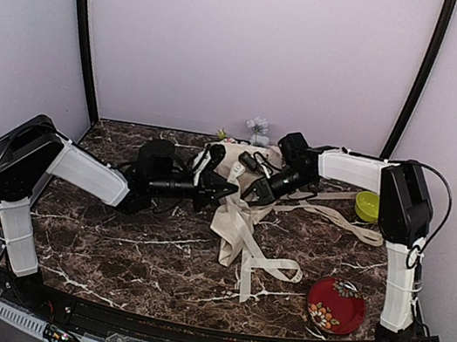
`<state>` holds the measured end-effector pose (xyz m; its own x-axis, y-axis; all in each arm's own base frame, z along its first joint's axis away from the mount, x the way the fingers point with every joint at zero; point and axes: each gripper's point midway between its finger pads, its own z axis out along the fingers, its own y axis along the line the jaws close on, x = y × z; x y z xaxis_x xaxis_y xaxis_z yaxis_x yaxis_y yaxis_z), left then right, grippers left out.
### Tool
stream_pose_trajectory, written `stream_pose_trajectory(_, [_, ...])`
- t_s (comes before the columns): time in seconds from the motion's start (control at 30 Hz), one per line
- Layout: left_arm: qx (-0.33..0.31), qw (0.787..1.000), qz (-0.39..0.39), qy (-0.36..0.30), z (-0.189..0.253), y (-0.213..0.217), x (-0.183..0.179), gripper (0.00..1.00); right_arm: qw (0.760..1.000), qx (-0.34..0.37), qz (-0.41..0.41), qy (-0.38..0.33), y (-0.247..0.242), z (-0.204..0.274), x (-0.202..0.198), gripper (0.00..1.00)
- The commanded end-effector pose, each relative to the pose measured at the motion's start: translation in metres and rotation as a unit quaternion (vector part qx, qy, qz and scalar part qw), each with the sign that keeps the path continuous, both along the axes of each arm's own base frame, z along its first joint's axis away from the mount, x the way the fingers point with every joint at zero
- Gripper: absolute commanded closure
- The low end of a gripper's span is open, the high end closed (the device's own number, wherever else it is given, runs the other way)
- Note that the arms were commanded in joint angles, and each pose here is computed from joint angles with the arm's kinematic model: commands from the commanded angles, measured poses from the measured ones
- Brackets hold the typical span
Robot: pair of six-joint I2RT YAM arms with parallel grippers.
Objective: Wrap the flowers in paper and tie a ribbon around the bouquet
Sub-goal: Cross the half-tied ribbon over the folded bouquet.
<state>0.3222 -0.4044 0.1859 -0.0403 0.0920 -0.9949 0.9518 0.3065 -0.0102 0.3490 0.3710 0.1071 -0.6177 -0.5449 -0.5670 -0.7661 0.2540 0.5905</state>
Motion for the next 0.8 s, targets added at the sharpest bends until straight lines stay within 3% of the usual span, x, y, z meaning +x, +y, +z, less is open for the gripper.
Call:
stream_pose_trajectory(0.0, [-0.017, 1.000, -0.007, -0.015, 0.008, 0.004, 0.000, 1.00, 0.995, 0.065, 0.072, 0.036, 0.008, 0.011, -0.027, 0.90])
stream_pose_trajectory(0.17, [-0.021, 1.000, -0.008, -0.010, 0.006, 0.007, 0.000, 1.00, 0.991, 0.095, 0.085, 0.043, 0.009, 0.022, -0.032, 0.89])
stream_pose_trajectory(0.37, [-0.016, 1.000, -0.006, -0.005, 0.000, 0.011, 0.001, 1.00, 0.995, 0.074, 0.059, 0.035, 0.003, 0.020, -0.025, 0.89])
stream_pose_trajectory(0.77, [-0.019, 1.000, -0.001, -0.004, 0.001, 0.014, -0.001, 1.00, 0.995, 0.048, -0.060, -0.071, -0.022, 0.048, 0.006, 0.80])
